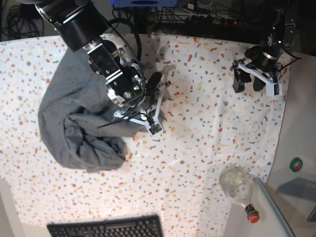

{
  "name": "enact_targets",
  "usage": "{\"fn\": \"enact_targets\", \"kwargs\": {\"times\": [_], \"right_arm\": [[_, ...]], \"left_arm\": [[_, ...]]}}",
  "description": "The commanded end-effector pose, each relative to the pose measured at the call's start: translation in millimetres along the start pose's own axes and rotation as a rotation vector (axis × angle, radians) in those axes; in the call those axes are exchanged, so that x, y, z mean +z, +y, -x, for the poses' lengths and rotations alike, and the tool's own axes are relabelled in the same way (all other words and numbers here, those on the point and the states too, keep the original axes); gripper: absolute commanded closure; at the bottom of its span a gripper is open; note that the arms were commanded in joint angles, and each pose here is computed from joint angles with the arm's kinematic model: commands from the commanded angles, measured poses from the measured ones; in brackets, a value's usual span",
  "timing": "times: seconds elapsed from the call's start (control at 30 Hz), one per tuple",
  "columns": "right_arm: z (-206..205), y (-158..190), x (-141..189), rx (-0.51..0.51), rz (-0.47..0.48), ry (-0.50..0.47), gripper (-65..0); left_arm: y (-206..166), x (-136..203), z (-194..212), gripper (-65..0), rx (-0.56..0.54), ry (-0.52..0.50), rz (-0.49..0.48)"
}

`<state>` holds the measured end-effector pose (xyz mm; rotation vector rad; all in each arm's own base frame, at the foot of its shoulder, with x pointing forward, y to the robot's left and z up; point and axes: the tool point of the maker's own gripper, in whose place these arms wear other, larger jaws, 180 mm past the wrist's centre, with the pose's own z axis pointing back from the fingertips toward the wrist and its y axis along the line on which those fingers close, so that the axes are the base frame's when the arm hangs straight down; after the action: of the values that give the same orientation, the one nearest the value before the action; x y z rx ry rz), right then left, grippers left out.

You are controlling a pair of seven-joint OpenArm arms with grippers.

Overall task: Layout the t-shirt on the table in an organized manner, then fold the t-shirt properly
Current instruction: 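Regrasp the grey t-shirt with the right gripper and pull it toward center, then grasp a shirt edge with the left gripper beside the right gripper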

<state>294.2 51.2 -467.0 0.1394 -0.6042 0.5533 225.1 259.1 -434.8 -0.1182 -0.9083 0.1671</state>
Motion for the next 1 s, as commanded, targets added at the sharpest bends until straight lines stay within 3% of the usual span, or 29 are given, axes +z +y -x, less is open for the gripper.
{"fn": "enact_targets", "kwargs": {"times": [0.0, 0.07, 0.23, 0.3, 0.37, 0.5, 0.7, 0.87, 0.9, 0.97], "right_arm": [[-35, 9, 15, -0.010, -0.025, -0.117, 0.0], [-58, 14, 43, -0.024, -0.035, -0.214, 0.0], [-100, -1, 106, -0.024, -0.010, -0.343, 0.0], [-110, -19, 117, -0.081, 0.000, -0.379, 0.0], [-113, -48, 107, -0.159, 0.016, -0.362, 0.0], [-76, -90, 55, -0.288, 0.033, -0.189, 0.0], [-44, -99, 18, -0.326, 0.045, -0.109, 0.0], [-42, -94, 24, -0.325, 0.030, -0.075, 0.0], [-46, -91, 31, -0.323, 0.025, -0.096, -2.6], [-57, -90, 52, -0.305, 0.032, -0.172, -20.9]], "left_arm": [[1, 0, -15, -41.0, -0.012, -0.042, 0.006], [1, 0, -15, -41.0, -0.013, -0.040, 0.007], [1, 0, -15, -41.0, -0.014, -0.041, 0.006], [1, 0, -16, -41.0, -0.014, -0.042, 0.006], [1, 0, -16, -41.0, -0.014, -0.042, 0.006], [1, 0, -15, -41.0, -0.014, -0.041, 0.006], [-3, -1, -13, -41.0, -0.009, -0.037, 0.014], [-24, -10, -17, -41.0, -0.022, -0.039, 0.067], [-34, -14, -17, -41.0, -0.028, -0.038, 0.093], [-56, -25, -23, -41.1, -0.034, -0.047, 0.144]]}}
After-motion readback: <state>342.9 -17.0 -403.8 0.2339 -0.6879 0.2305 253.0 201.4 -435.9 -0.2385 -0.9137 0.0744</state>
